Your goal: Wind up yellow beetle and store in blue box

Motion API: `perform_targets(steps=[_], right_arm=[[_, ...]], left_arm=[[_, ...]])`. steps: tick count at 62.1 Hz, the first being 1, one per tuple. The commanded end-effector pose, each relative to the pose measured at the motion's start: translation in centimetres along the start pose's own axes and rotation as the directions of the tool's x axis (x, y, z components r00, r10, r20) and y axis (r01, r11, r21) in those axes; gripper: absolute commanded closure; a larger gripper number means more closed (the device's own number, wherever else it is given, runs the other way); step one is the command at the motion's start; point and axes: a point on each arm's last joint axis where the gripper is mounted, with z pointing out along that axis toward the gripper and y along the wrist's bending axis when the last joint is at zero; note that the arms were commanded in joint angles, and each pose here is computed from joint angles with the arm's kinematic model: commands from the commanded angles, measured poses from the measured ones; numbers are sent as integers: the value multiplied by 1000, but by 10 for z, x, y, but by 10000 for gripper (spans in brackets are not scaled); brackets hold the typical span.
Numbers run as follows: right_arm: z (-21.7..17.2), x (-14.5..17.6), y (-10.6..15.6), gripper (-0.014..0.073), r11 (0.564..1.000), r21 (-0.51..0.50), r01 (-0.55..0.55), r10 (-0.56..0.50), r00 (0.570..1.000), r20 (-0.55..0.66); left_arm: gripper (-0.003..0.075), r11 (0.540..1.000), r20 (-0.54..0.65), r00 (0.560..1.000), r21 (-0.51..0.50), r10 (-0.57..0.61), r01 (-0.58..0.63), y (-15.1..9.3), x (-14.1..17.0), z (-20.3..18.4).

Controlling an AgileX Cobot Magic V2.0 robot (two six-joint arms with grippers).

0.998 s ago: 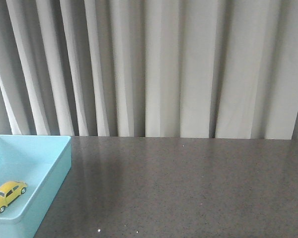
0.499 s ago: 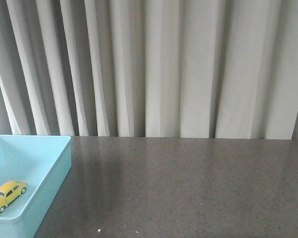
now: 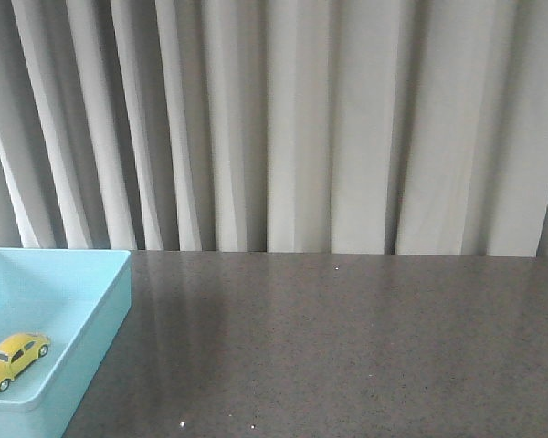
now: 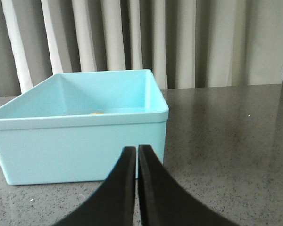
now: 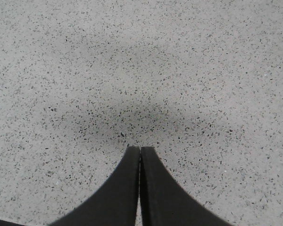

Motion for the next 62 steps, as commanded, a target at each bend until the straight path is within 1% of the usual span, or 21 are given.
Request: perform_targets(steps=[1, 8, 62], right_arm=[[-7, -10, 0, 602, 1000, -1, -1, 1, 996, 84], [-7, -10, 0, 602, 1000, -1, -1, 1, 997, 83], [-7, -10, 0, 602, 1000, -1, -1, 1, 997, 83]], left_arm=[[726, 1000, 119, 993, 7, 15, -16, -1, -11, -2], [726, 998, 121, 991, -1, 64, -65, -1, -11, -2], [726, 998, 118, 991, -1, 64, -65, -1, -11, -2]])
